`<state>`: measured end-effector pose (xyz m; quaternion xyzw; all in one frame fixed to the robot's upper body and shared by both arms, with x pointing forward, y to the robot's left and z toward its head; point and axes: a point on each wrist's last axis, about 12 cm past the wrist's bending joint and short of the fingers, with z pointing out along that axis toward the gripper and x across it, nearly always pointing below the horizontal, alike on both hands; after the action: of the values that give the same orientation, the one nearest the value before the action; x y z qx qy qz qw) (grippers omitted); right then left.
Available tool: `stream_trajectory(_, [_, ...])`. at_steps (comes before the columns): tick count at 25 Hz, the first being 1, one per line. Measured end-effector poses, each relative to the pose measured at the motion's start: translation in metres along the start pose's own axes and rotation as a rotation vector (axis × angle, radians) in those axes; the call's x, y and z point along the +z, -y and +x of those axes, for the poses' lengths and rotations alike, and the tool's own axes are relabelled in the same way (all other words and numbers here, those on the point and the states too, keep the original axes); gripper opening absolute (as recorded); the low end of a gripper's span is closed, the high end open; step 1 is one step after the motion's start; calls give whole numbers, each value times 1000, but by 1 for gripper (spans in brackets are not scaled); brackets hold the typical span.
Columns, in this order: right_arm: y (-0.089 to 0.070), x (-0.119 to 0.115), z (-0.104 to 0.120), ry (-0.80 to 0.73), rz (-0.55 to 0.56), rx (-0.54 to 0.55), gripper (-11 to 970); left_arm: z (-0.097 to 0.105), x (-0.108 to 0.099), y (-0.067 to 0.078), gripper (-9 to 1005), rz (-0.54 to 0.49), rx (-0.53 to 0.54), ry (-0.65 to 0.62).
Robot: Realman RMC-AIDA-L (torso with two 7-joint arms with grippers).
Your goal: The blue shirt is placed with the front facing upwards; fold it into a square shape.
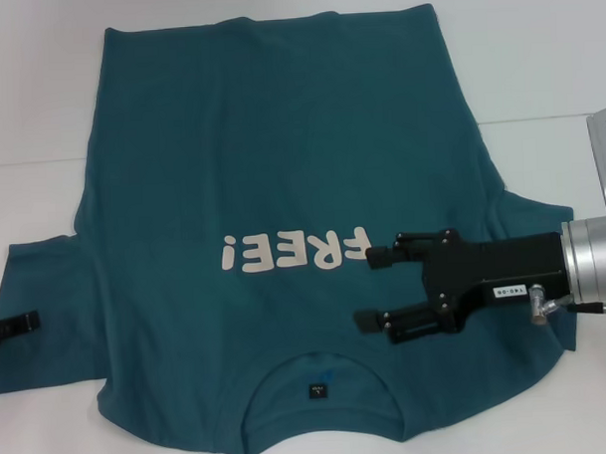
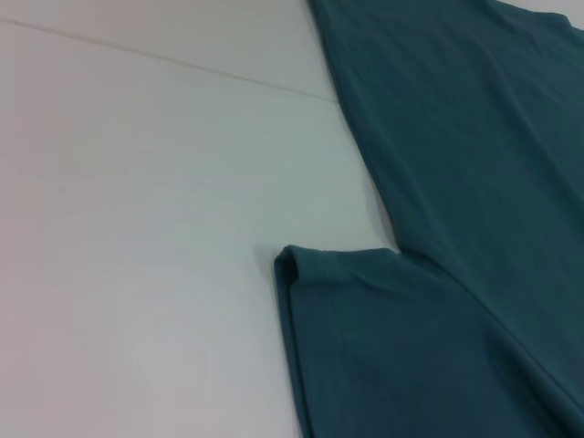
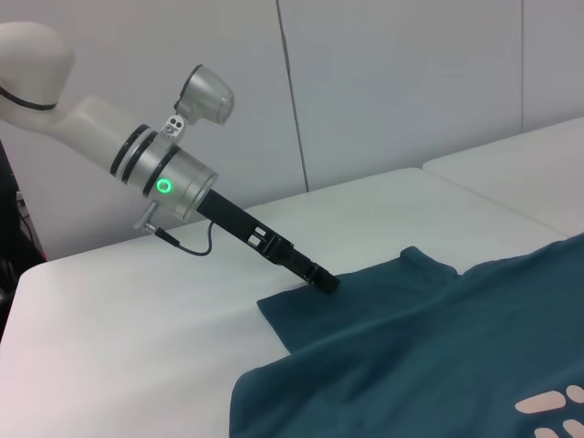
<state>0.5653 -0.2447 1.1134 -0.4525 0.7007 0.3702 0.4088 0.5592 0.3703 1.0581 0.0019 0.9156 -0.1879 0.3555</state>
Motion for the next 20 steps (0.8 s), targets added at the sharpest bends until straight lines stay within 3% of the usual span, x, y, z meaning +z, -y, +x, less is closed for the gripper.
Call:
stream_trajectory(10, [1, -2, -1, 1, 6, 7, 942, -2, 0, 4, 799, 26, 17, -9])
stream_trajectory(20, [1, -2, -1, 3, 8, 12, 941, -4, 3, 8, 534, 39, 40, -10])
